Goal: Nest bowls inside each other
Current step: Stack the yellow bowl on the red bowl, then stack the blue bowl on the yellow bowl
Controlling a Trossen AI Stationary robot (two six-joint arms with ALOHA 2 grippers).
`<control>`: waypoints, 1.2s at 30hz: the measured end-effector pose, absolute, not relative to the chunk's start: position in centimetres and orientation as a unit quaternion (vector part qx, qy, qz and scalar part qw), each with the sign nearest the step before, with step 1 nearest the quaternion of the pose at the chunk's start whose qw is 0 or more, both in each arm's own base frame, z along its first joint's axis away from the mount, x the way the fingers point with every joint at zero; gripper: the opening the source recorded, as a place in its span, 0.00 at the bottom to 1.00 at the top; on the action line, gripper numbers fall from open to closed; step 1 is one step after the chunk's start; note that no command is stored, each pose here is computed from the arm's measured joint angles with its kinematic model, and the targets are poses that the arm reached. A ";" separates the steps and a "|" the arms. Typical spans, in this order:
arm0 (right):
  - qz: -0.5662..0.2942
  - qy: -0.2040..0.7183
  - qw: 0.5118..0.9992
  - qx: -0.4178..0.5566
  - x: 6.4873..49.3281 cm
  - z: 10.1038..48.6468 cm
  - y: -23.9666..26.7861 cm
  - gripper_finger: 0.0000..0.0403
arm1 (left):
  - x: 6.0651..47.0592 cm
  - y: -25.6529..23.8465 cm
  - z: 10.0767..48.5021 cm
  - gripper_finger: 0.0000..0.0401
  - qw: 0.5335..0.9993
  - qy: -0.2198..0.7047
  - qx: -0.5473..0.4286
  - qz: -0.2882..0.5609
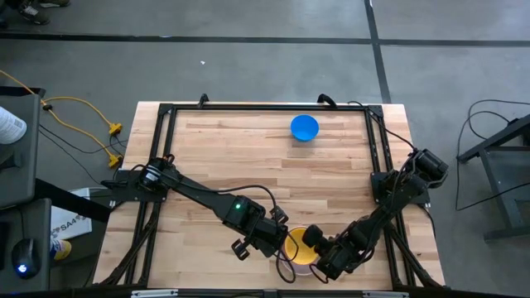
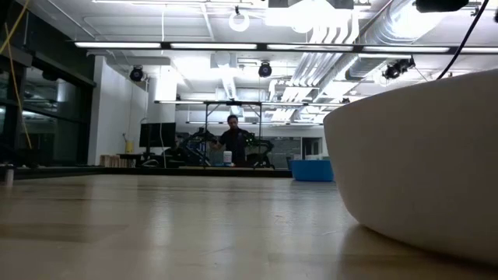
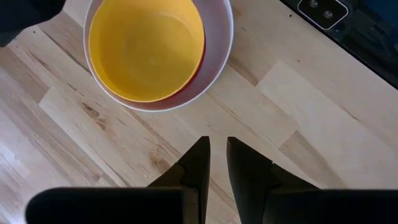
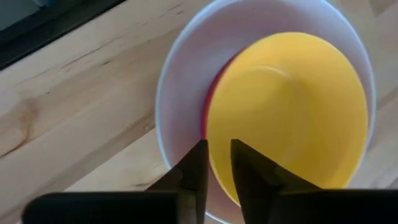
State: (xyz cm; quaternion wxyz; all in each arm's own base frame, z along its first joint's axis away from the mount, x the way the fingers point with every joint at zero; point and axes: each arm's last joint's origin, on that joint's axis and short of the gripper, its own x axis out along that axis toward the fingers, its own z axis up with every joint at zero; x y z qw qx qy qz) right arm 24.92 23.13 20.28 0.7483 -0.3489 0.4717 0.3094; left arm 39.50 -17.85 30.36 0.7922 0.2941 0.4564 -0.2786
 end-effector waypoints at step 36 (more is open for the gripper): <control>-0.045 0.613 0.755 -0.228 26.8 23.7 15.4 0.24 | 32.2 -13.9 32.9 0.13 0.768 0.547 0.222 -0.247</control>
